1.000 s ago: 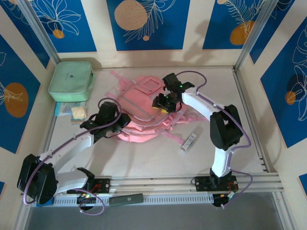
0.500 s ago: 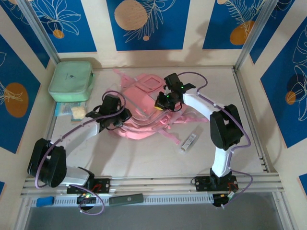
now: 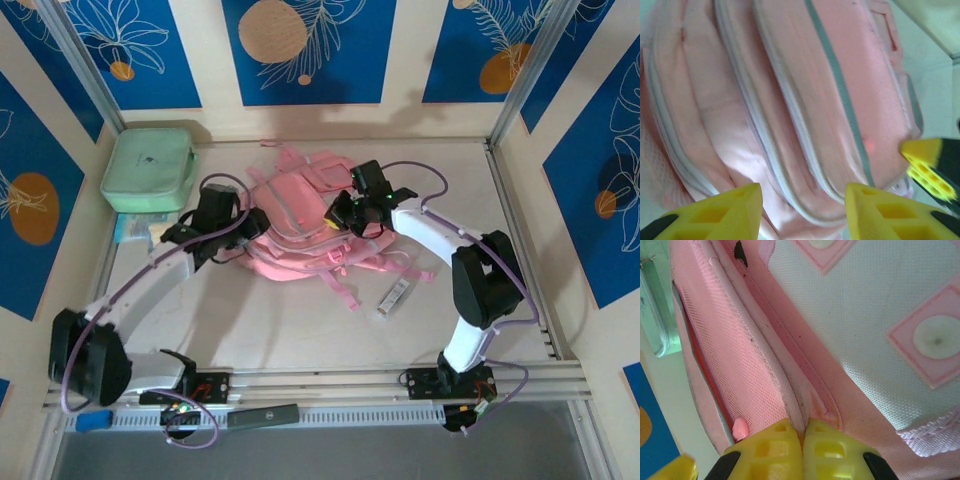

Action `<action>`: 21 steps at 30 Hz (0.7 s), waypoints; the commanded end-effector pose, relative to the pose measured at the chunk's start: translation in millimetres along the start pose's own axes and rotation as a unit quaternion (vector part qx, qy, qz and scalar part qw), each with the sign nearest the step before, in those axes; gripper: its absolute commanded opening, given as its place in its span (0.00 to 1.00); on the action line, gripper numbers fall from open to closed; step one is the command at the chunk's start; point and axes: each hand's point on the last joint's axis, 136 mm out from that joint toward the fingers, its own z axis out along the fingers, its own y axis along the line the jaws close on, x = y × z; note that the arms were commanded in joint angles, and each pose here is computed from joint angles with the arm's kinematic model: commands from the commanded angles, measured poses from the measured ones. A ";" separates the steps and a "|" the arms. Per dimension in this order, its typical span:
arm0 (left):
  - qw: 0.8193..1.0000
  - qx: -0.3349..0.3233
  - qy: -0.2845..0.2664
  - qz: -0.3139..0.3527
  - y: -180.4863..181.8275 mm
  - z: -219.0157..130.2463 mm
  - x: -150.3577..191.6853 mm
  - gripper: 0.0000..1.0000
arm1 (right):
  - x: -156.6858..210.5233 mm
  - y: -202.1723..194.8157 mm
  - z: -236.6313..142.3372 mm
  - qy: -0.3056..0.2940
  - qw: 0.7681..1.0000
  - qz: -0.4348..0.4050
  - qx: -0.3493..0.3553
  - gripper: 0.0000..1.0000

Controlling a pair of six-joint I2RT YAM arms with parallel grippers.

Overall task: Pack the student bag
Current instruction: Rotate the student bag at the center of the table, then unzip the student bag at the center of the table.

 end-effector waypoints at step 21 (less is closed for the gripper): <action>0.988 -0.124 -0.031 0.090 -76.3 47.9 68.6 0.50 | 12.1 32.7 -18.1 -0.014 0.998 0.044 -0.043 0.00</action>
